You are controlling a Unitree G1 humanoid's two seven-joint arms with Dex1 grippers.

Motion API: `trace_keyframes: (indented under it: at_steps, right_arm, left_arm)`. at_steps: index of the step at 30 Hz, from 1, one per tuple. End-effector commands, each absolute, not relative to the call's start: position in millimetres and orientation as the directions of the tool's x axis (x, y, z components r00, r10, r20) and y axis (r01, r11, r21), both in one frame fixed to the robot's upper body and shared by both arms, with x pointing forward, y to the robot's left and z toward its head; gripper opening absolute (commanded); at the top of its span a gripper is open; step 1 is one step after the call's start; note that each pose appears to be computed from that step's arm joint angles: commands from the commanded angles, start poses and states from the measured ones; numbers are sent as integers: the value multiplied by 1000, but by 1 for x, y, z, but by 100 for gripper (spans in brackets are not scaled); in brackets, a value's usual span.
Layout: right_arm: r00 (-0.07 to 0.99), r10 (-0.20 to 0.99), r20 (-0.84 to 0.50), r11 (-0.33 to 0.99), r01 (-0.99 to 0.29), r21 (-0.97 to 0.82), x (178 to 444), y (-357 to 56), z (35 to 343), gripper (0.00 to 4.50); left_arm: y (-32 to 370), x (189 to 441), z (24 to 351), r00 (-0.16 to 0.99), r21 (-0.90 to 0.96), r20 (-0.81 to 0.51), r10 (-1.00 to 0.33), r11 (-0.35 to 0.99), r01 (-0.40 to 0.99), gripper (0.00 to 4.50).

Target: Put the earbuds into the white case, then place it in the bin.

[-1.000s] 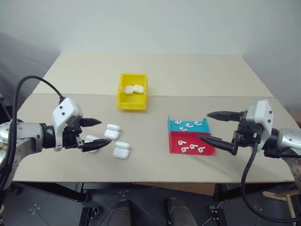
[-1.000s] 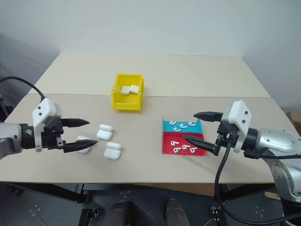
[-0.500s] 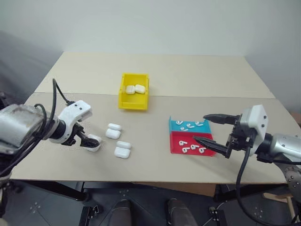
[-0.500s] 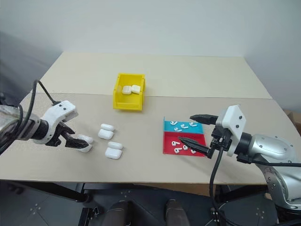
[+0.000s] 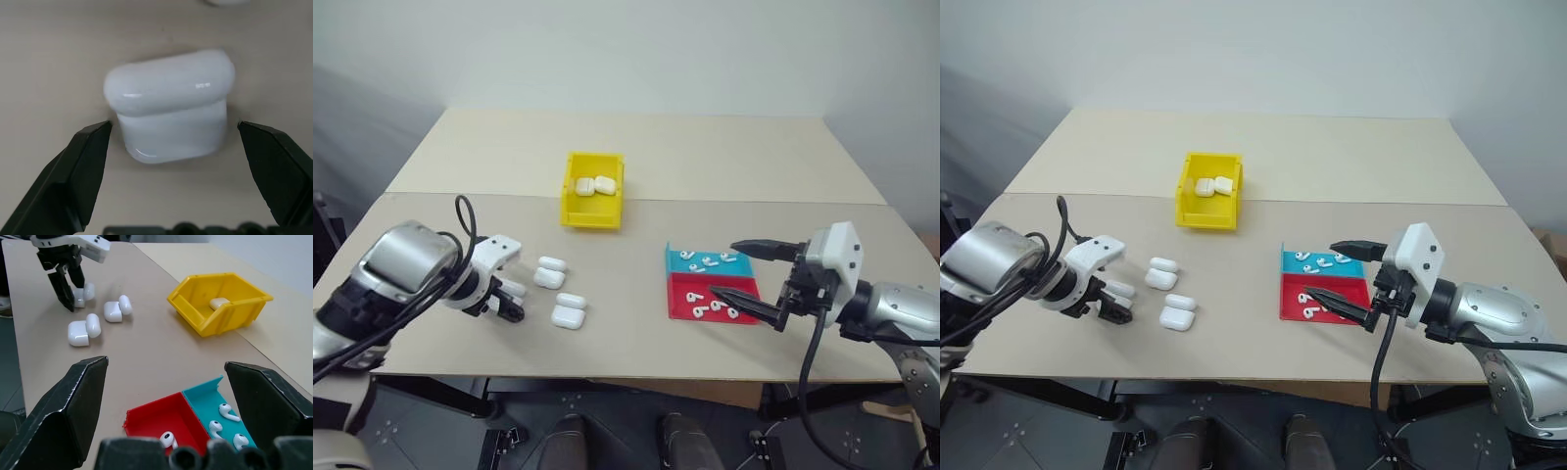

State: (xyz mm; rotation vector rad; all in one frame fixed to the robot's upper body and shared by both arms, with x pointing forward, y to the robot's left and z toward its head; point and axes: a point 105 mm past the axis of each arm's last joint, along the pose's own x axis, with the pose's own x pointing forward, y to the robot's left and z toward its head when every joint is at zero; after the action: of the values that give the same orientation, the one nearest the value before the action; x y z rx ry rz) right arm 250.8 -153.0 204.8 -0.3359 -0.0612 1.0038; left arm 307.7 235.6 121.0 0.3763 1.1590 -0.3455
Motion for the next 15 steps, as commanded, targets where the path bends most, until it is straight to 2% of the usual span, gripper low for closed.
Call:
trace_keyframes:
  at_steps: [1,5,8,11,12,15]
  right_arm:
    - [547,834,-66,491,-792,-363,247,-151,216,447]
    - [552,831,-67,495,-788,-366,246,-150,216,447]
    - [556,829,-66,499,-787,-364,245,-151,217,450]
    - [560,825,-72,501,-786,-362,245,-152,216,450]
    - [561,825,-72,502,-785,-362,246,-151,216,450]
    - [564,823,-71,506,-783,-362,248,-150,216,450]
  left_arm:
    - [240,315,123,385,139,-922,-32,902,409,450]
    - [239,314,117,364,143,-931,-20,899,415,450]
    - [237,312,118,365,143,-931,-27,892,429,391]
    - [238,309,120,354,127,-935,-38,893,432,298]
    - [239,308,121,353,129,-935,-36,892,433,284]
    - [242,307,127,373,147,-927,-29,888,435,285]
